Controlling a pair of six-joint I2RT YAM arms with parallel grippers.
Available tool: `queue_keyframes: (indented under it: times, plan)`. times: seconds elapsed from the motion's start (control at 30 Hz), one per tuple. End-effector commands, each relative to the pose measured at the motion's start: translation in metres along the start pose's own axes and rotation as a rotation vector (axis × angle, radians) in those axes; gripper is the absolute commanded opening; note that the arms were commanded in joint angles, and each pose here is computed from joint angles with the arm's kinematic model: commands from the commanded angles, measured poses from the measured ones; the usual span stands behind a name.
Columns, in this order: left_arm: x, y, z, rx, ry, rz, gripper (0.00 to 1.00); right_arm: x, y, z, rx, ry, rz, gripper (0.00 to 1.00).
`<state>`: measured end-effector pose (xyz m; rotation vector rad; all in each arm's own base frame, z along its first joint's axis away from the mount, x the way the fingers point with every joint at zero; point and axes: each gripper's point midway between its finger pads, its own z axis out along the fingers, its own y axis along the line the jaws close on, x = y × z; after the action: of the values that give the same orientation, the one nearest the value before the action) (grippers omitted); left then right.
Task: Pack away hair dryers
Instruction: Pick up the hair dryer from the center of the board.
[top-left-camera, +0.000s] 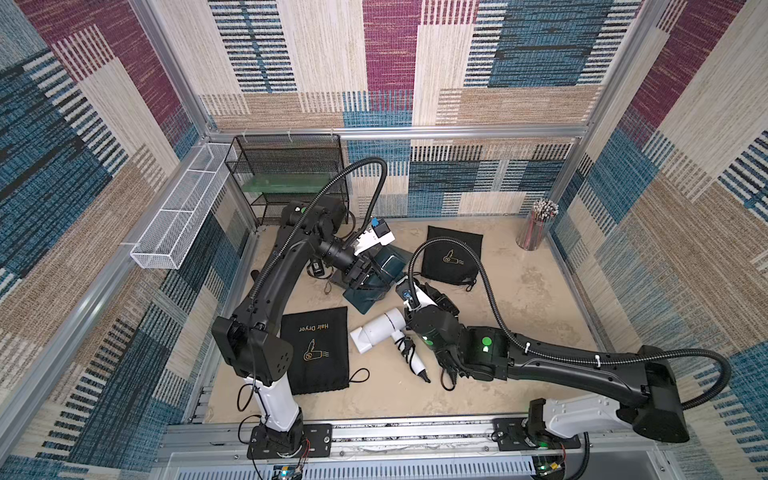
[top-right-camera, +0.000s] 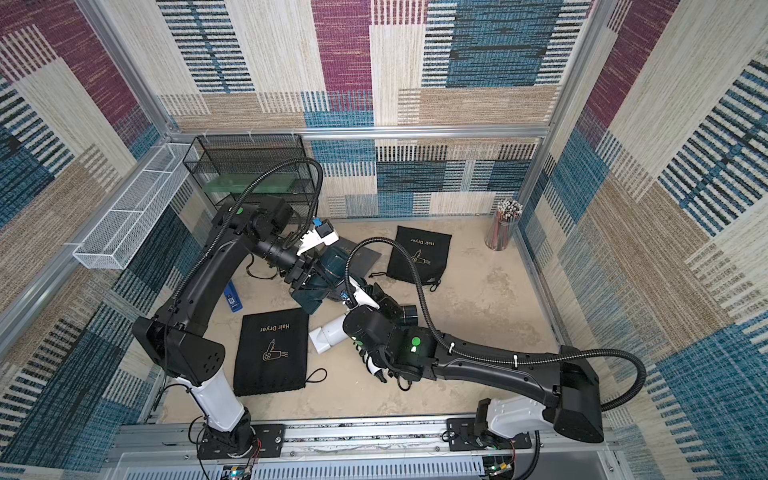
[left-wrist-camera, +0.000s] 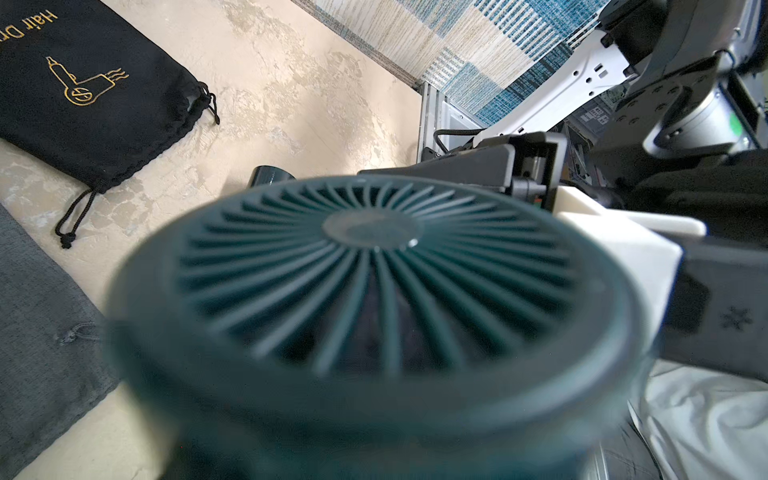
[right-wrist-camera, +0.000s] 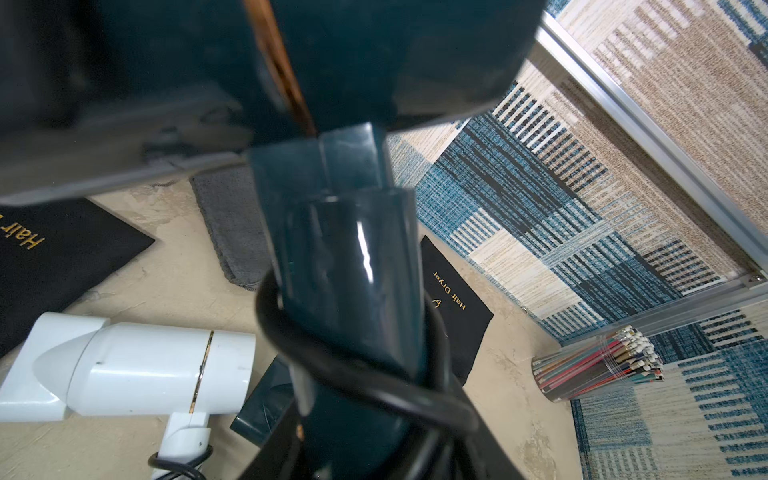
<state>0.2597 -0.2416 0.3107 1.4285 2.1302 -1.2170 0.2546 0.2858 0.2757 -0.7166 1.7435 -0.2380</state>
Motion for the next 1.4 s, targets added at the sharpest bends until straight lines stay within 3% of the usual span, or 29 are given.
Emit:
queue_keyframes:
  times: [0.0, 0.17, 0.27, 0.3, 0.4, 0.43, 0.47, 0.53, 0.6, 0.7, 0.87, 1.03, 1.37]
  plan:
    - [0.003, -0.021, 0.002, 0.078, 0.003, -0.056, 0.76, -0.031, -0.008, -0.002, 0.017, -0.093, 0.139, 0.0]
    - [0.008, -0.022, 0.005, 0.073, 0.03, -0.055, 0.8, -0.034, -0.008, -0.003, 0.016, -0.102, 0.138, 0.0]
    - [0.008, -0.022, 0.005, 0.07, 0.033, -0.044, 0.71, -0.032, -0.007, -0.002, 0.016, -0.096, 0.133, 0.0]
    - [0.007, -0.023, 0.004, 0.068, 0.032, -0.037, 0.65, -0.03, -0.006, -0.002, 0.015, -0.092, 0.13, 0.0]
    - [0.006, -0.021, 0.003, 0.052, 0.036, -0.029, 0.18, -0.029, -0.005, -0.001, 0.012, -0.081, 0.126, 0.03]
    - [0.006, -0.018, 0.003, 0.042, 0.044, -0.032, 0.06, -0.029, -0.004, -0.001, 0.007, -0.078, 0.123, 0.07]
    - [0.006, -0.016, 0.003, 0.032, 0.051, -0.038, 0.0, -0.029, -0.003, -0.001, 0.002, -0.072, 0.119, 0.19]
    - [0.007, -0.01, 0.003, 0.01, 0.069, -0.051, 0.0, -0.029, -0.007, -0.001, 0.016, -0.051, 0.158, 0.48]
    - [0.007, -0.009, 0.003, 0.01, 0.074, -0.049, 0.0, -0.029, -0.005, 0.0, -0.014, -0.029, 0.162, 0.62]
    - [0.007, -0.025, 0.001, 0.064, 0.055, -0.009, 0.0, -0.028, 0.001, -0.002, -0.104, 0.011, 0.144, 0.76]
    - [0.006, -0.043, -0.008, 0.069, 0.029, 0.104, 0.0, -0.031, 0.021, -0.018, -0.361, 0.072, 0.135, 0.77]
    - [0.009, -0.059, -0.013, 0.078, 0.006, 0.226, 0.0, -0.042, 0.021, -0.044, -0.578, 0.042, 0.211, 0.78]
    - [-0.001, -0.071, -0.017, 0.116, -0.063, 0.27, 0.0, -0.046, -0.019, -0.064, -0.853, -0.033, 0.412, 0.77]
